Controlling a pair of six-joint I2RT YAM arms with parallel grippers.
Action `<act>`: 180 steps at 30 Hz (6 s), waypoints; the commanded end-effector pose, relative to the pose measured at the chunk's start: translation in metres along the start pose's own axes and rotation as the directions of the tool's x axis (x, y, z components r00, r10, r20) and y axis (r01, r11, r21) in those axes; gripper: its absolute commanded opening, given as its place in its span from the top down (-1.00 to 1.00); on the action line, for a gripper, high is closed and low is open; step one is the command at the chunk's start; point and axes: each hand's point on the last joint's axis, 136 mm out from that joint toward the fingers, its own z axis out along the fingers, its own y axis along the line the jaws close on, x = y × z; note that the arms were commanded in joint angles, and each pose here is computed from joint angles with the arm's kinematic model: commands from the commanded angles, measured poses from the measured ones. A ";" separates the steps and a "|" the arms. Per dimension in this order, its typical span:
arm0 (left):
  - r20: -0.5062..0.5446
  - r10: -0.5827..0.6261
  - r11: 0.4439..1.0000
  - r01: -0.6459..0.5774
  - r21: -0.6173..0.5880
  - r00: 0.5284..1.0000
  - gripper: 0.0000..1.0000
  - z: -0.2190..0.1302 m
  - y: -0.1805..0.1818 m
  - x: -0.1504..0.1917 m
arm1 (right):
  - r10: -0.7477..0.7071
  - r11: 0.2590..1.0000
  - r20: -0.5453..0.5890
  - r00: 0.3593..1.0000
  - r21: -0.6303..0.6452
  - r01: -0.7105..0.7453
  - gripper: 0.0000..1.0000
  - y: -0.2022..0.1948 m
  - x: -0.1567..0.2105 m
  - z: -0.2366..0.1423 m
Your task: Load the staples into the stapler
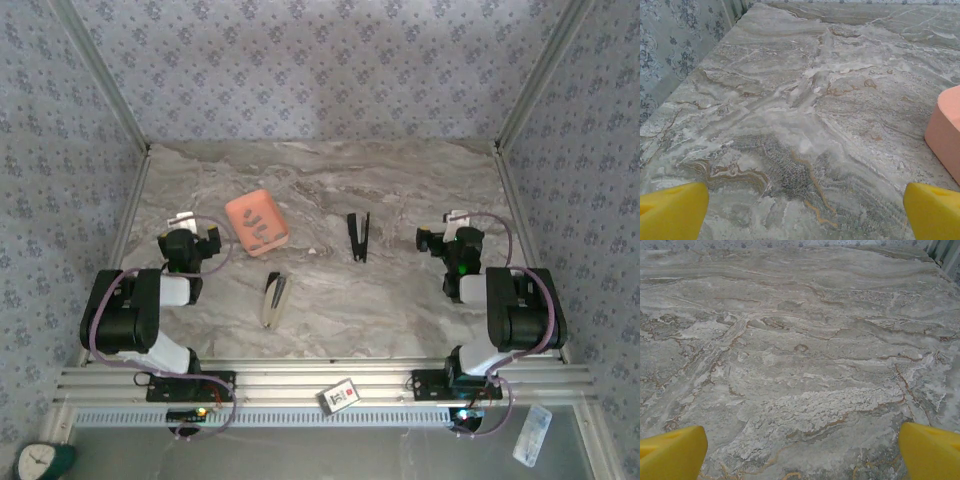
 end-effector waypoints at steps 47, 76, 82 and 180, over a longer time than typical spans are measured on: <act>-0.276 -0.130 0.951 0.199 0.238 0.952 -0.61 -0.079 -0.080 -0.105 | 0.068 0.988 -0.565 0.822 -0.078 -0.136 -1.00 0.141 -0.058 -0.051; -0.408 -0.061 0.932 0.199 0.304 0.911 -0.56 -0.071 -0.114 -0.062 | -0.104 0.993 -0.769 0.631 -0.113 0.027 -0.41 0.224 0.042 0.035; -0.411 -0.058 0.927 0.202 0.316 0.910 -0.55 -0.071 -0.116 -0.063 | -0.123 0.992 -0.749 0.651 -0.105 0.067 -0.06 0.219 0.040 0.035; 0.549 0.178 -0.193 -0.518 0.833 0.817 1.00 -0.307 -0.308 -0.078 | -0.279 0.141 0.383 0.881 -0.891 0.431 -0.19 0.272 -0.066 -0.225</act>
